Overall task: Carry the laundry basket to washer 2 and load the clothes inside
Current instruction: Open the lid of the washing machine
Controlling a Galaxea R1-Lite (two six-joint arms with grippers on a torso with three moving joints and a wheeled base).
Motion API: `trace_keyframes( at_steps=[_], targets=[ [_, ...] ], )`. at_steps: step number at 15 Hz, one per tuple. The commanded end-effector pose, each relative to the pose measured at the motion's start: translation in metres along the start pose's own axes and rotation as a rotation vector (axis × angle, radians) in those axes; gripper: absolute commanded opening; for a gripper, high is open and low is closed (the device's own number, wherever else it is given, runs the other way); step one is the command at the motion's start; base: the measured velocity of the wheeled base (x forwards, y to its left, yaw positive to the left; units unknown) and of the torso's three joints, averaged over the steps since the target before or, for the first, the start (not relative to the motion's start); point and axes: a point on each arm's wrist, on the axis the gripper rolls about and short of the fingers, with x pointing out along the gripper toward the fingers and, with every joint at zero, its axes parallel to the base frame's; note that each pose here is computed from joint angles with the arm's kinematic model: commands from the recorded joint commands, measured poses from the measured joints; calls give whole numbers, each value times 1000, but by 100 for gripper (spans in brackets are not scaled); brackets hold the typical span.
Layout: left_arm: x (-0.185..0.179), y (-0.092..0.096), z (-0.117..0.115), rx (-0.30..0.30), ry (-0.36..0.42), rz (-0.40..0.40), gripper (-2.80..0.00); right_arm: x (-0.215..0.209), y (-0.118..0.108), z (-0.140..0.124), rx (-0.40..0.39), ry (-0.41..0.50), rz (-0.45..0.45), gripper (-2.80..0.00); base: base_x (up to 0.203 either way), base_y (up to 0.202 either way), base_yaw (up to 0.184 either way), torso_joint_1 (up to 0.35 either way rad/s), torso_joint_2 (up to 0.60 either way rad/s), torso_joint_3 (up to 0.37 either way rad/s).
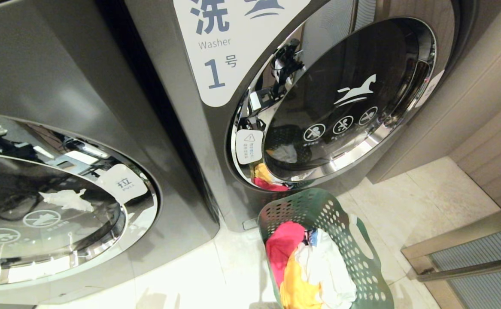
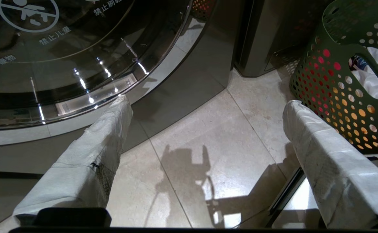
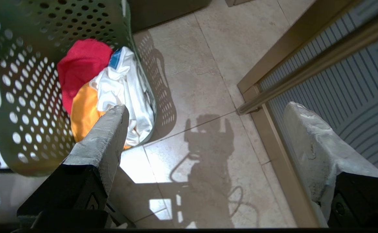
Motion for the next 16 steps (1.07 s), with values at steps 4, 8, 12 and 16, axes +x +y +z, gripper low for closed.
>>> trace_keyframes(
  at_steps=[4,8,12,16],
  targets=[
    [3,0,0,6,-58,10,-280,2,1,-9,12,38,0,-280,0,0,0,0,0,0],
    [3,0,-1,-5,-55,11,-280,2,1,-9,10,38,-1,-280,0,0,0,0,0,0],
    [3,0,-1,-26,-59,15,-280,2,1,-9,9,36,2,-280,0,0,0,0,0,0],
    [3,0,-1,-36,-58,27,-280,2,1,-9,9,36,0,-280,0,0,0,0,0,0]
  ],
)
